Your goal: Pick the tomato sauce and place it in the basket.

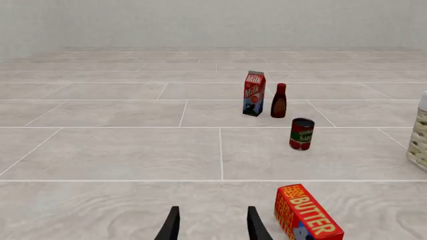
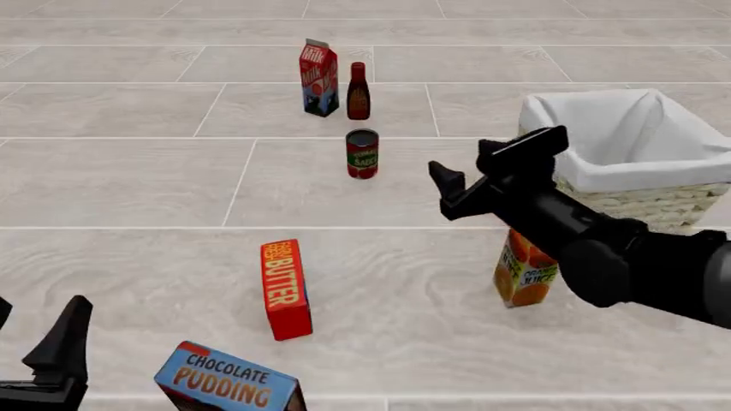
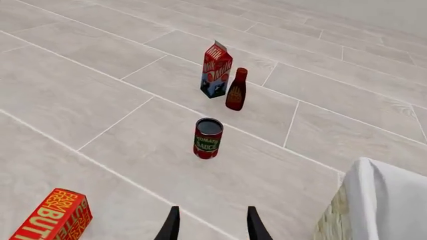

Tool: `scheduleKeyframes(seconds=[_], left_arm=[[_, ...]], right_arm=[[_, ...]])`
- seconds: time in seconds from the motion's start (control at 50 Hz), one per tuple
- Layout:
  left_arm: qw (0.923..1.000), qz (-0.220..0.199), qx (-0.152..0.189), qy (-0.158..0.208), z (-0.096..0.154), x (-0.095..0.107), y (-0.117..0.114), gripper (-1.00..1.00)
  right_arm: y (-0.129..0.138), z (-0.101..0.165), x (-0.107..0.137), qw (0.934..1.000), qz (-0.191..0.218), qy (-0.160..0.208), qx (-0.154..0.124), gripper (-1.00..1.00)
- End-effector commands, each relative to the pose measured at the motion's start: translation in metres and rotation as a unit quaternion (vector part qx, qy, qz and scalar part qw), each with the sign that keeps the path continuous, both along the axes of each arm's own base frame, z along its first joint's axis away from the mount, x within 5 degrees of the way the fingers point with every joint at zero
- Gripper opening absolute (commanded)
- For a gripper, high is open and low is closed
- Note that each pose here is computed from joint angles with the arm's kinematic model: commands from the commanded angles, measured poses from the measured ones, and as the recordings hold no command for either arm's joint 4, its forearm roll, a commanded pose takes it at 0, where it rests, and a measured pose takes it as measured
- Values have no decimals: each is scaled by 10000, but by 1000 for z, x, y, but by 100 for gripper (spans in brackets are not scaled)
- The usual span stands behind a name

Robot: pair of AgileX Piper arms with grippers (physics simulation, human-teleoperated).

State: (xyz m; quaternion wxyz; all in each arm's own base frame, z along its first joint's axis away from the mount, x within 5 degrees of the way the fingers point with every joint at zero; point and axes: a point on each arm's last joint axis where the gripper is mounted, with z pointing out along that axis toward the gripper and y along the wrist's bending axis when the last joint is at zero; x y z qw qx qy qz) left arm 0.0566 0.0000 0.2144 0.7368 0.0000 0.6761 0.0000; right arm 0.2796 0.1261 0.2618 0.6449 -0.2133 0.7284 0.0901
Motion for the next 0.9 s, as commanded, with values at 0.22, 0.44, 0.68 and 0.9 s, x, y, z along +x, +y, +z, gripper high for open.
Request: scheduleKeyframes(seconds=[0.22, 0.44, 0.68, 0.9], left_arm=[[10000, 0, 0, 0, 0, 0, 0, 100], [10000, 0, 0, 0, 0, 0, 0, 100], [10000, 0, 0, 0, 0, 0, 0, 100], [10000, 0, 0, 0, 0, 0, 0, 100]], right_arm=[[25, -22, 35, 9999, 115, -79, 45, 100], [36, -29, 51, 9998, 168, -145, 23, 100], [52, -35, 66, 9995, 269, -147, 37, 100], [56, -47, 87, 9997, 188, -115, 69, 100]])
